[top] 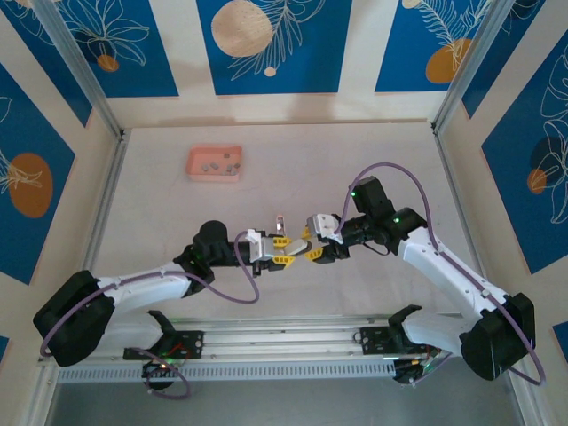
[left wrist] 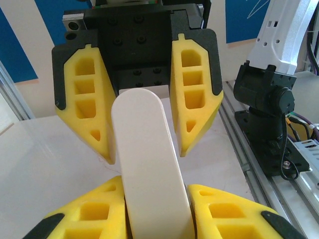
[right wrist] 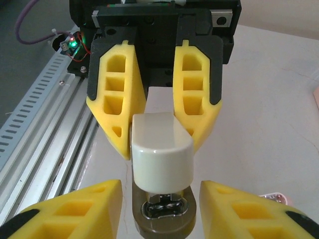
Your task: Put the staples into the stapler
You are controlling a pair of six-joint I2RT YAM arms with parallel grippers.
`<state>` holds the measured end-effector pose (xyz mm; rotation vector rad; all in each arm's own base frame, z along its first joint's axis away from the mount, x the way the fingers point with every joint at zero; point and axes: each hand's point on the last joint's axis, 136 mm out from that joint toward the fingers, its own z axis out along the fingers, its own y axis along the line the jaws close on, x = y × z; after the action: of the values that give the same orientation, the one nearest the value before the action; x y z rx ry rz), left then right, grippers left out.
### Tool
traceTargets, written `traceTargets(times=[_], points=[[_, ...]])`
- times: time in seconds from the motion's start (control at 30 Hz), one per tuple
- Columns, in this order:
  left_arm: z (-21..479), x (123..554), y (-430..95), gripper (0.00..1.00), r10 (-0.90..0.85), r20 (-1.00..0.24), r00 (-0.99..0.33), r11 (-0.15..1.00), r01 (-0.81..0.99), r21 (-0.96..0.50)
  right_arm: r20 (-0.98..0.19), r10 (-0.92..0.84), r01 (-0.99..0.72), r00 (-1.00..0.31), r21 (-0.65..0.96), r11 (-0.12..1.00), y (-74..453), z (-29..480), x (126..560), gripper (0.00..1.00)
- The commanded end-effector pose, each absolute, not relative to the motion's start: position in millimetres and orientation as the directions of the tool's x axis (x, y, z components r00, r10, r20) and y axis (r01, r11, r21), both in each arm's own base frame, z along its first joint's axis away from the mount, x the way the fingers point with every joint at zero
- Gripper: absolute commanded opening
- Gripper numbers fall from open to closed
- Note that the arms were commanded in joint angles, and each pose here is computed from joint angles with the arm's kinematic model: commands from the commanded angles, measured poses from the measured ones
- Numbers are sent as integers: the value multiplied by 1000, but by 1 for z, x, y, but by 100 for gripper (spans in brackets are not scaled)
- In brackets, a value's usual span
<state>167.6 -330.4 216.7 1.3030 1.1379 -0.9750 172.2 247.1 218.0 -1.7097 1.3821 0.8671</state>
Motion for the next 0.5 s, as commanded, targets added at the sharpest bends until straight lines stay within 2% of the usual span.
traceTargets(times=[0.0,0.07,0.33,0.47], points=[[240,168,-333,16,13,-963,268,45,962,268,-878,-439,-979,190,-135,-154,248,229,168,42],[240,168,-333,16,9,-963,270,47,962,271,-880,-435,-979,189,-132,-158,248,229,167,38],[243,167,-333,16,-9,-963,268,45,963,267,-881,-434,-979,187,-130,-158,249,228,168,39],[243,167,-334,17,-12,-964,264,43,964,264,-889,-420,-979,184,-128,-159,249,231,167,33]])
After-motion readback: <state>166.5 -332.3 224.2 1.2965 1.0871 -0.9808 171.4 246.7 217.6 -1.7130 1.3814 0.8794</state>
